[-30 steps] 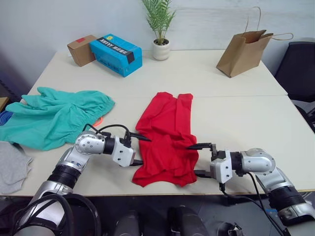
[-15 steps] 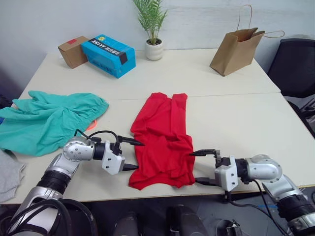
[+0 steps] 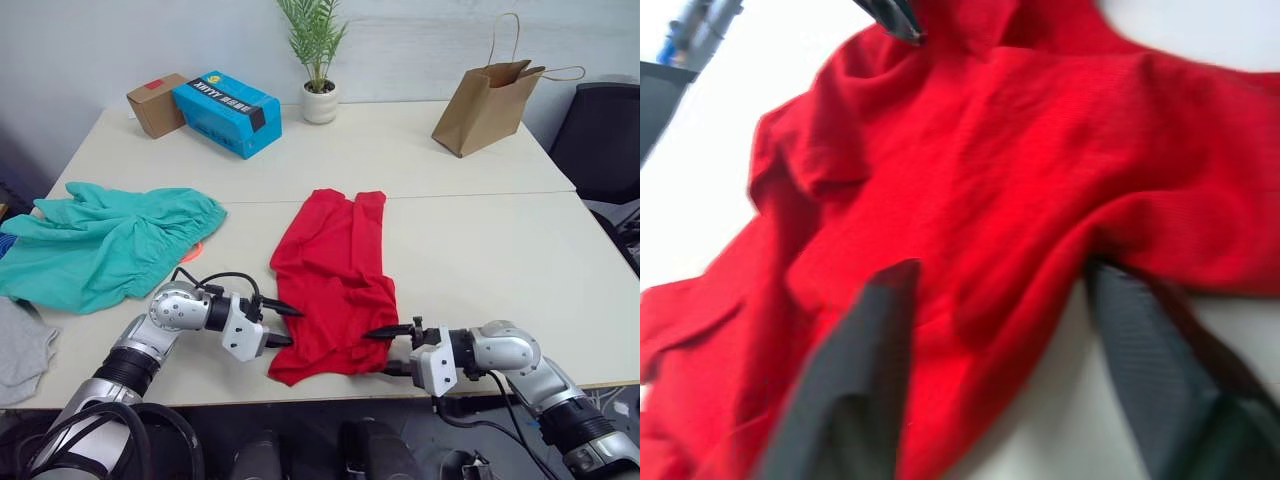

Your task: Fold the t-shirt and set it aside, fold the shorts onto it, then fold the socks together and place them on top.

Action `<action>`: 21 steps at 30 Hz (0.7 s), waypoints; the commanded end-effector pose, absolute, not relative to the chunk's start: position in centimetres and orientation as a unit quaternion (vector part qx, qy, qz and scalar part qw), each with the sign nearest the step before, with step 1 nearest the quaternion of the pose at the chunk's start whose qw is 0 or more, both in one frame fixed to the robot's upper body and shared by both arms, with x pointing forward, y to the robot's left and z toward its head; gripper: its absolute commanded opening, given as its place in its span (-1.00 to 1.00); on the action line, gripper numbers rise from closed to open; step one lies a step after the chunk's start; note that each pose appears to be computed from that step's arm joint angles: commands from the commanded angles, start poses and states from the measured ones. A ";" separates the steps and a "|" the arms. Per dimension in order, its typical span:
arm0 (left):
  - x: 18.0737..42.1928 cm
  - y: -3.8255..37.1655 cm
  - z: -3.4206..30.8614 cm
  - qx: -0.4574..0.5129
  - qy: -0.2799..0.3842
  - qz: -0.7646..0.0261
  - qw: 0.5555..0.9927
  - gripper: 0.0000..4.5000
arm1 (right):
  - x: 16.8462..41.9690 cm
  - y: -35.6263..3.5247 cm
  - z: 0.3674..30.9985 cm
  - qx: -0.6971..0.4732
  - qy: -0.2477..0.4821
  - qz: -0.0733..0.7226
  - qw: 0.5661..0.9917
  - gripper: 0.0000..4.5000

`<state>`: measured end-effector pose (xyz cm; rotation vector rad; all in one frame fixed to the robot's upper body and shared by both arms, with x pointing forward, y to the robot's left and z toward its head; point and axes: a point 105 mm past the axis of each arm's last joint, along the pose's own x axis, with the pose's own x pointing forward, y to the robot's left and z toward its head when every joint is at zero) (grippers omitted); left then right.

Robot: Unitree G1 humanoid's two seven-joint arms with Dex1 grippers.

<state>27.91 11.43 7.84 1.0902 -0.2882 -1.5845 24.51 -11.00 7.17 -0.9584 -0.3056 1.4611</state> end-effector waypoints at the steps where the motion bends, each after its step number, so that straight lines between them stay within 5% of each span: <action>1: 25.2 11.2 4.0 0.441 -0.055 -0.734 0.514 -0.43 | 24.4 -11.5 6.8 -0.422 -0.115 0.640 0.633 -0.47; 5: 25.1 11.8 4.3 0.429 -0.041 -0.734 0.525 -0.98 | 24.0 -12.1 7.5 -0.413 -0.106 0.642 0.637 -1.00; 13: 23.1 14.0 7.5 0.357 -0.018 -0.756 0.549 -0.98 | 22.3 -13.1 11.2 -0.368 -0.095 0.645 0.663 -1.00; 21: 19.0 15.5 9.7 0.279 0.052 -0.776 0.564 -0.98 | 17.2 -13.8 12.1 -0.260 0.031 0.708 0.656 -1.00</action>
